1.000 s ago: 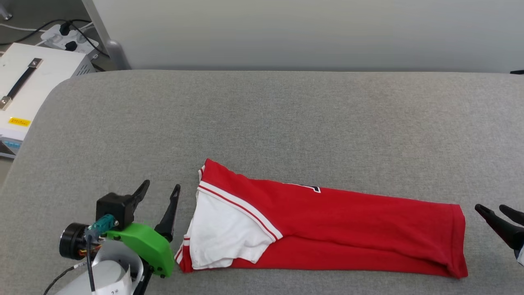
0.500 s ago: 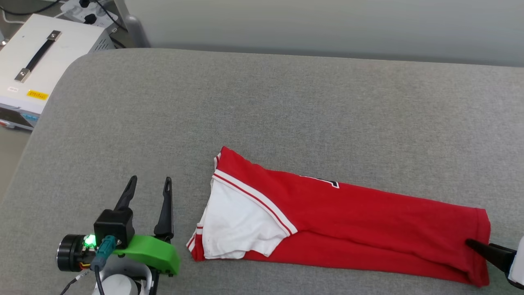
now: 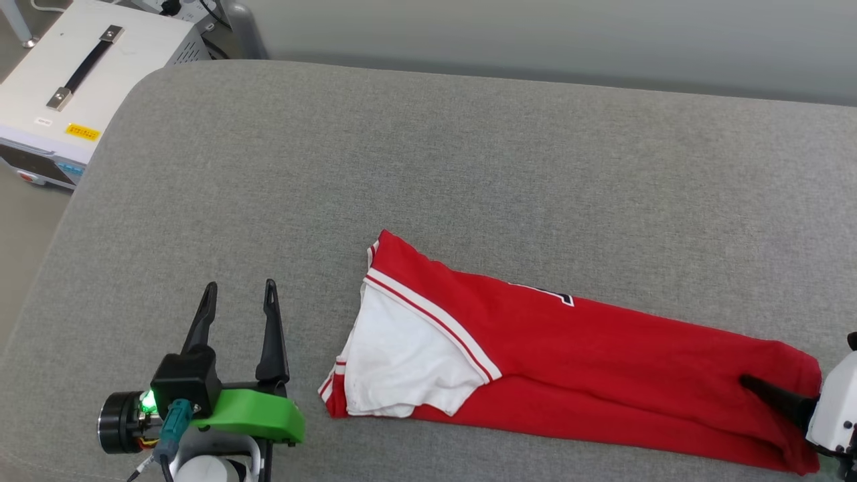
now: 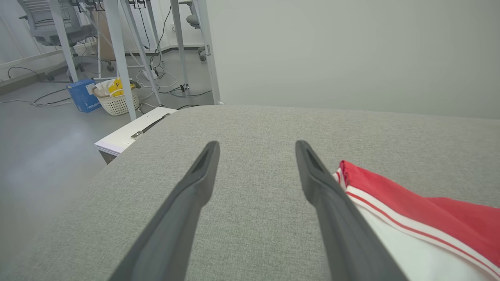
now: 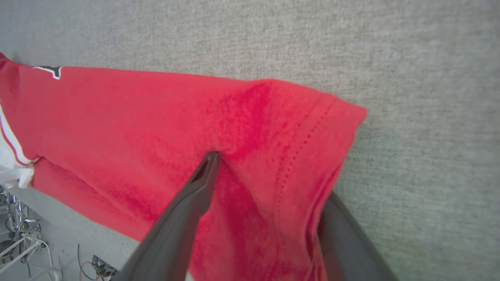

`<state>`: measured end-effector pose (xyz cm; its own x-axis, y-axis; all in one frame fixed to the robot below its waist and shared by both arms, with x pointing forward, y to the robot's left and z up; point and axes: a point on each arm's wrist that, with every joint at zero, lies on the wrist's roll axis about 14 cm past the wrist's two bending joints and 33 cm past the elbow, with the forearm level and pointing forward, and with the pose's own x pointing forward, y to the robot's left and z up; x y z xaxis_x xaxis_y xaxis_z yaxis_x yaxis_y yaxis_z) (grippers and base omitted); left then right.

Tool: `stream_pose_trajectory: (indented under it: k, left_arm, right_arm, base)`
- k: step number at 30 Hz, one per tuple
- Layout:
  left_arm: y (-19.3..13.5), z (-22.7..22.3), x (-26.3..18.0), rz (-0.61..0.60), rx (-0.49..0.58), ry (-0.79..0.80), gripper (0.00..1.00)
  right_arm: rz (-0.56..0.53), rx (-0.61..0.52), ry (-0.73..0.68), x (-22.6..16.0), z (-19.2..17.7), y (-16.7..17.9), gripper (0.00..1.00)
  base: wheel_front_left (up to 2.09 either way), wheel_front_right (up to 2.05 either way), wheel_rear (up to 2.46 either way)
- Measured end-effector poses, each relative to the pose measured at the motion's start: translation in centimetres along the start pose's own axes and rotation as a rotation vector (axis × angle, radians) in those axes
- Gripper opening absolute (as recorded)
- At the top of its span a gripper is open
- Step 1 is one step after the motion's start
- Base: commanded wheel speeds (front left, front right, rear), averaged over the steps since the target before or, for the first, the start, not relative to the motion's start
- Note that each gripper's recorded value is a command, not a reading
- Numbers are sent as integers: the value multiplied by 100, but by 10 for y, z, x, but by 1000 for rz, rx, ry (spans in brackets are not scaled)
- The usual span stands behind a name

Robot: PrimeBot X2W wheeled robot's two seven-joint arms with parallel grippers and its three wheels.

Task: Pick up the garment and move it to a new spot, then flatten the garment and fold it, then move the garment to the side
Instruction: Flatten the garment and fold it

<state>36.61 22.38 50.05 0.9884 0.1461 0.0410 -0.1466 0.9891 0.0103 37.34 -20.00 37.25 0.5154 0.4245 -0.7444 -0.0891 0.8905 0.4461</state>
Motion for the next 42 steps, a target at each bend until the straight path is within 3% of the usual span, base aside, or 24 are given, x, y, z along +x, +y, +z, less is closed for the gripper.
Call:
stream_pose_trajectory:
  k: [1, 3, 14, 26, 33, 42]
  left_arm:
    - [0, 1, 0, 1, 0, -4, 100]
    - [-1, 1, -2, 0, 2, -8, 100]
    - [-7, 4, -8, -39, 36, -24, 100]
    - [-21, 4, -12, -100, 45, -30, 100]
    - [-24, 7, -16, -114, 42, -37, 100]
    - [-30, 1, -18, -127, 30, -18, 100]
  right_arm:
    - [0, -4, 0, 0, 0, 0, 100]
    - [-4, -11, -7, -1, 0, 0, 0]
    - [-54, -20, -53, -18, 3, -15, 0]
    - [-208, -70, -164, -77, 43, -65, 0]
    - [-108, -135, -165, -80, 42, -29, 0]
    - [117, -253, -121, -58, 38, 57, 0]
  base:
    - [0, 0, 0]
    - [0, 0, 0]
    - [0, 0, 0]
    - [0, 0, 0]
    - [0, 0, 0]
    - [0, 0, 0]
